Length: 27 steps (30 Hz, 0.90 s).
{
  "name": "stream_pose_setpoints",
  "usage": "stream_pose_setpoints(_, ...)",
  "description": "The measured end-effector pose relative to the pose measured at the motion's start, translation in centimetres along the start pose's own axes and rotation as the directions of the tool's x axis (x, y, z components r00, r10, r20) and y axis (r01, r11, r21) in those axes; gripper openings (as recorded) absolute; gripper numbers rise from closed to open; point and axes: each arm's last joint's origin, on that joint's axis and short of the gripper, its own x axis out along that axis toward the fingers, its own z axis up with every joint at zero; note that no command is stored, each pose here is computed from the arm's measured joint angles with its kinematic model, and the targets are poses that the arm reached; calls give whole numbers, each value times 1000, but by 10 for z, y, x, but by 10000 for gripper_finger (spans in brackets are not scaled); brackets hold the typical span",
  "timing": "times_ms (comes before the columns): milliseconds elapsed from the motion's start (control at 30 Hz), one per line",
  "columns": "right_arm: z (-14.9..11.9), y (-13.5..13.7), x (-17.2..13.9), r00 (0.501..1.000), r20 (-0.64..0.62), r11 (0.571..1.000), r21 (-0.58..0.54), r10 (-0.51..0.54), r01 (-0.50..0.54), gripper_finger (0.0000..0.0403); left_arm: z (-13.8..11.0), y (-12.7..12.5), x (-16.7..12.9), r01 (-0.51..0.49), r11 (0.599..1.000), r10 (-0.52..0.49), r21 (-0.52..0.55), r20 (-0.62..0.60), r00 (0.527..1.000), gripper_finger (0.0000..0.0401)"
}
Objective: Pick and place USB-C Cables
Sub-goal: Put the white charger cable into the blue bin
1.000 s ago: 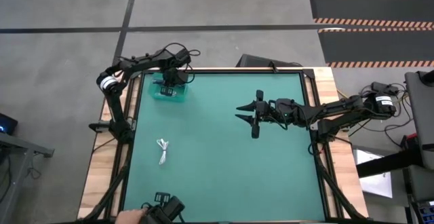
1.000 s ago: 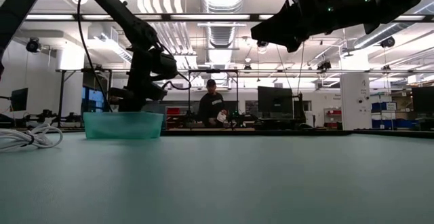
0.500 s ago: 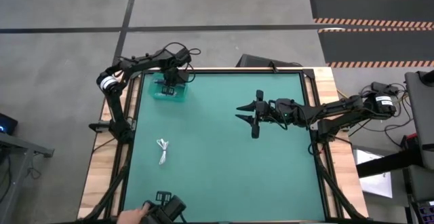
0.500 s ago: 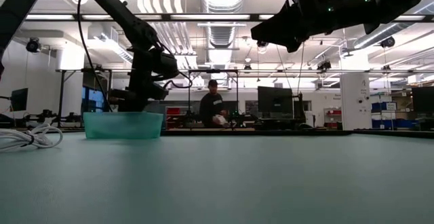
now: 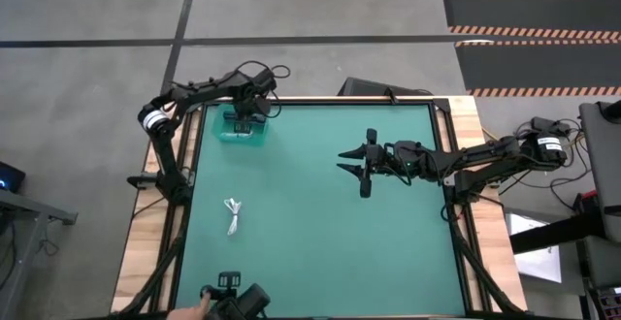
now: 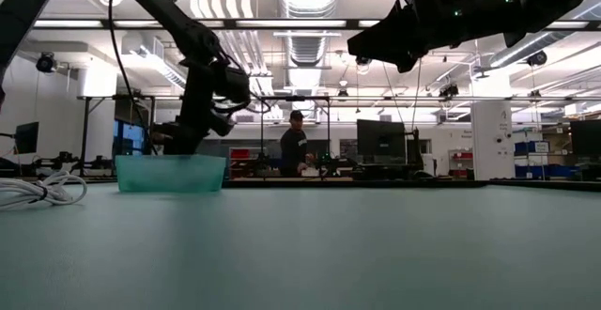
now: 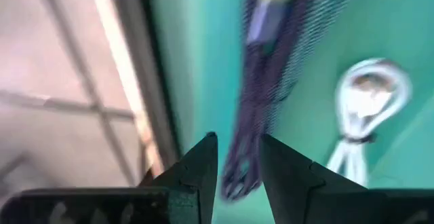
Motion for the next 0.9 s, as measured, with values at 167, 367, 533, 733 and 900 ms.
stream_pose_setpoints(167, 0, 0, 0, 1000, 0, 1000, -6, 0, 0, 118, 1, -7, -27, -121, 993, 121, 2, -19, 993, 92)
stream_pose_setpoints(367, 0, 0, 0, 1000, 0, 1000, -7, 0, 0, 118, 0, -27, -78, -196, 971, 213, -138, 117, 970, 92)
stream_pose_setpoints(533, 0, 0, 0, 1000, 3, 1000, -12, -1, 1, 118, -4, -54, -123, -203, 936, 280, -288, 258, 925, 92)
stream_pose_setpoints(733, 1, 0, 0, 1000, 8, 1000, -15, -1, 1, 118, -12, -90, -164, -119, 897, 312, -425, 420, 852, 92)
stream_pose_setpoints(900, -1, 0, 1, 1000, 2, 1000, -19, 0, 0, 118, -16, -127, -182, 29, 858, 283, -512, 520, 806, 92)
